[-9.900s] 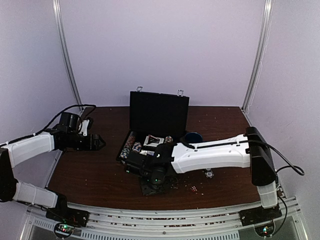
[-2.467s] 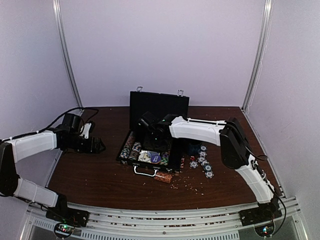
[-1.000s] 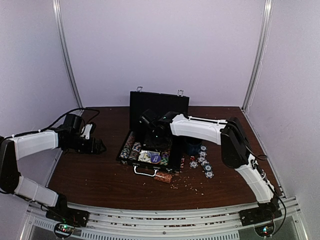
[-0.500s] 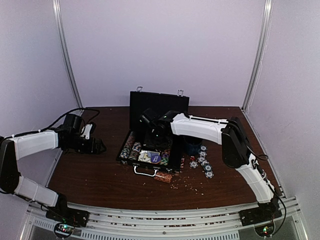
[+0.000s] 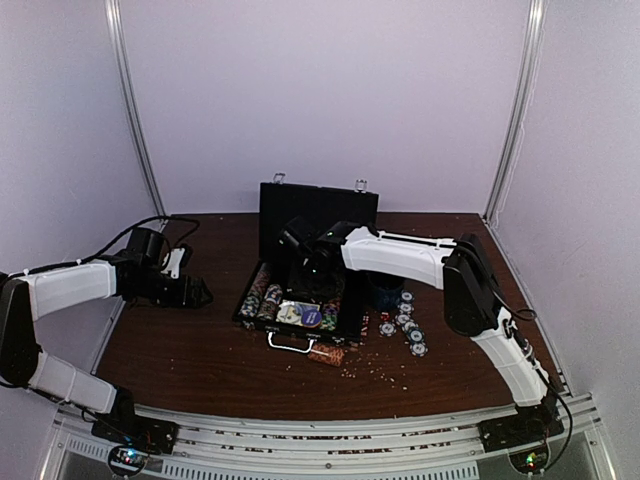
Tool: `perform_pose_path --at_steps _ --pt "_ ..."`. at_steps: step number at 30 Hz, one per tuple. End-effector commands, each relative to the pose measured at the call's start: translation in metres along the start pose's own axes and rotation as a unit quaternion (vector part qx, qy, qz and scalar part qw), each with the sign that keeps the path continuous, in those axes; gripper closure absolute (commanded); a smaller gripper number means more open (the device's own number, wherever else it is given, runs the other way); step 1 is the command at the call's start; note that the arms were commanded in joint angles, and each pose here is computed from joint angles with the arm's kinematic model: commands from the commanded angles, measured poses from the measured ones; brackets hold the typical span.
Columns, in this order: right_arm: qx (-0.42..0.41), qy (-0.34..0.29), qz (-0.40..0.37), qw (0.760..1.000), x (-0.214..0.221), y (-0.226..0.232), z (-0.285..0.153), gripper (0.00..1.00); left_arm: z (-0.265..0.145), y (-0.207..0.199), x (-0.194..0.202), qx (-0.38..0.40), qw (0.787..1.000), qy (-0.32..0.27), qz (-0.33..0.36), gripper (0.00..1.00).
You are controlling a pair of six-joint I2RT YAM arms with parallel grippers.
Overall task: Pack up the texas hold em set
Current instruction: Place the dice in the slot.
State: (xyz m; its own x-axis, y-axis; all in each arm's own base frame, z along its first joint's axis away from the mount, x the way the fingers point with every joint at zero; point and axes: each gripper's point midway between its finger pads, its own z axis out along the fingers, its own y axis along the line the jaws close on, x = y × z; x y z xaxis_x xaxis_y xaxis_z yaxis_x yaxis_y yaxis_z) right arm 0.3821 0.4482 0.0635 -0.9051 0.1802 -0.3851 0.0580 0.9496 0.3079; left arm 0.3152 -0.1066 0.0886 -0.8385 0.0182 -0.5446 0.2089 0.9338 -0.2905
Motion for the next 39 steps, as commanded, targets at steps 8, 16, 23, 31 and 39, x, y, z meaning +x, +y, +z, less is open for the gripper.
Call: perform_pose_path --at_steps 8,16,23,31,39 --pt "-0.024 -0.003 -0.01 1.0 -0.001 0.013 -0.011 0.44 -0.006 -0.004 -0.019 0.009 0.999 -0.031 0.011 0.13" --pt "-0.062 0.002 -0.033 0.998 0.004 0.031 -0.013 0.27 -0.004 -0.004 -0.019 0.009 0.999 -0.029 0.011 0.13" --pt "-0.064 0.032 -0.04 0.997 0.024 0.03 -0.003 0.27 -0.004 -0.003 -0.019 0.008 1.0 -0.028 0.01 0.13" --pt "-0.075 0.047 -0.057 0.994 0.047 0.042 -0.009 0.26 -0.003 -0.003 -0.018 0.008 1.0 -0.028 0.009 0.13" --pt "-0.071 0.035 -0.059 0.995 0.045 0.044 -0.027 0.25 -0.003 -0.004 -0.017 0.009 1.0 -0.027 0.009 0.13"
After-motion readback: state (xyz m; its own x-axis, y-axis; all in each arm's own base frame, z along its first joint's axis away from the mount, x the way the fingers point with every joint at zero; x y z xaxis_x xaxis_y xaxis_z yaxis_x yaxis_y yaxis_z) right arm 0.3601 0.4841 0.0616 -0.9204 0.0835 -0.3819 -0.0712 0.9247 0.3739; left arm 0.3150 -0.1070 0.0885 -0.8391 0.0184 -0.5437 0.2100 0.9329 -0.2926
